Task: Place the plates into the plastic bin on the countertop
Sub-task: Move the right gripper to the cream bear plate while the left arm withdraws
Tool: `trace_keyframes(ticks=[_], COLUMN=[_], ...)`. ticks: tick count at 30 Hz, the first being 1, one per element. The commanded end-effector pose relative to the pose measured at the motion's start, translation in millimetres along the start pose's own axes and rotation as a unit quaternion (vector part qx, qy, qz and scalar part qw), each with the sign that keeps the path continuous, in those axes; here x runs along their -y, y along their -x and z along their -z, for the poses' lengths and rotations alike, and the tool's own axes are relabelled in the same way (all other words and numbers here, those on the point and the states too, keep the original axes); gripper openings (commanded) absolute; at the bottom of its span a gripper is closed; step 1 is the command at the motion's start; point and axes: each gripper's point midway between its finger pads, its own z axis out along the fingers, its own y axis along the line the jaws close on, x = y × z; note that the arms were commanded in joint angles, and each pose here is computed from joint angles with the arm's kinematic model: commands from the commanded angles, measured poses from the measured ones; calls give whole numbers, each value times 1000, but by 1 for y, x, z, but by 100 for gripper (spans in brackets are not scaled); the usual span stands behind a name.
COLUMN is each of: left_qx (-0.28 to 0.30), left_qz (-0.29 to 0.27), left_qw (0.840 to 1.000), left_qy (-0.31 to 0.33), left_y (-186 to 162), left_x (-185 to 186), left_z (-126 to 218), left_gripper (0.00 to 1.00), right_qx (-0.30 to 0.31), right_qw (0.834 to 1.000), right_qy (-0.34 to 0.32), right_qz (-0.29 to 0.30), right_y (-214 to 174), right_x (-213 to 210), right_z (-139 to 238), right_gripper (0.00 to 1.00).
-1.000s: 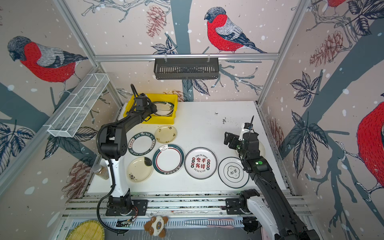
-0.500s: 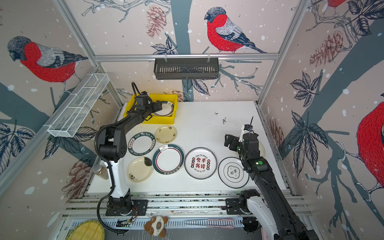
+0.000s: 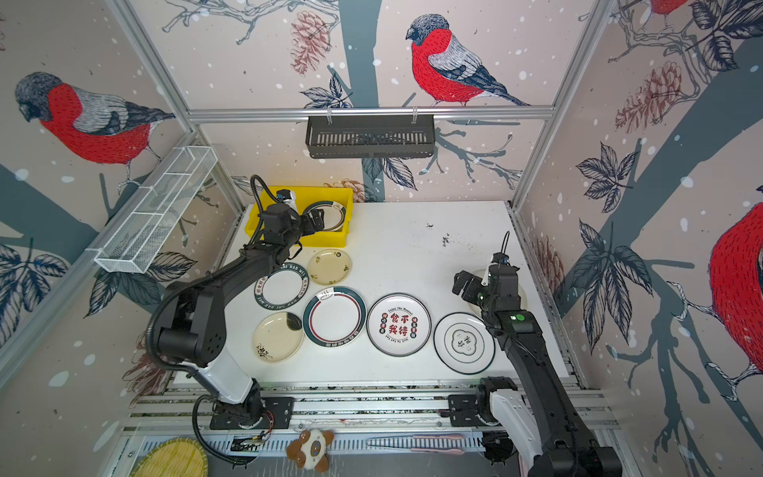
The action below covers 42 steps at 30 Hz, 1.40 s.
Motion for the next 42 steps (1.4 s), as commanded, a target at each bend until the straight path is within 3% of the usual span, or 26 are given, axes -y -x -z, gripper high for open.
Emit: trace_keyframes(ticks=[1, 9, 14, 19, 26, 29, 42], left_qx=[55, 81, 46, 26, 16, 22, 23], left_qz=[8, 7, -3, -11, -7, -5, -2], left_qw=[998, 992, 990, 987, 984, 983, 982], left_qy=[-32, -96, -137, -156, -176, -182, -188], left_y=[20, -17, -47, -61, -66, -65, -62], left_x=[22, 68, 94, 105, 108, 109, 111], left_z=[24, 84, 93, 99, 110, 116, 121], left_gripper=[97, 98, 98, 98, 98, 98, 98], right_qx=[-15, 4, 18, 25, 26, 19, -13], right_qw=[1000, 981, 965, 952, 952, 953, 947], right_qy=[2, -134, -194, -238, -234, -233, -249], right_qz=[-27, -142, -174, -190, -193, -193, -202], right_y=[0, 5, 1, -1, -9, -12, -31], right_x=[12, 102, 131, 148, 153, 154, 165], right_z=[-2, 6, 13, 21, 14, 11, -3], right_gripper=[100, 100, 97, 100, 98, 86, 83])
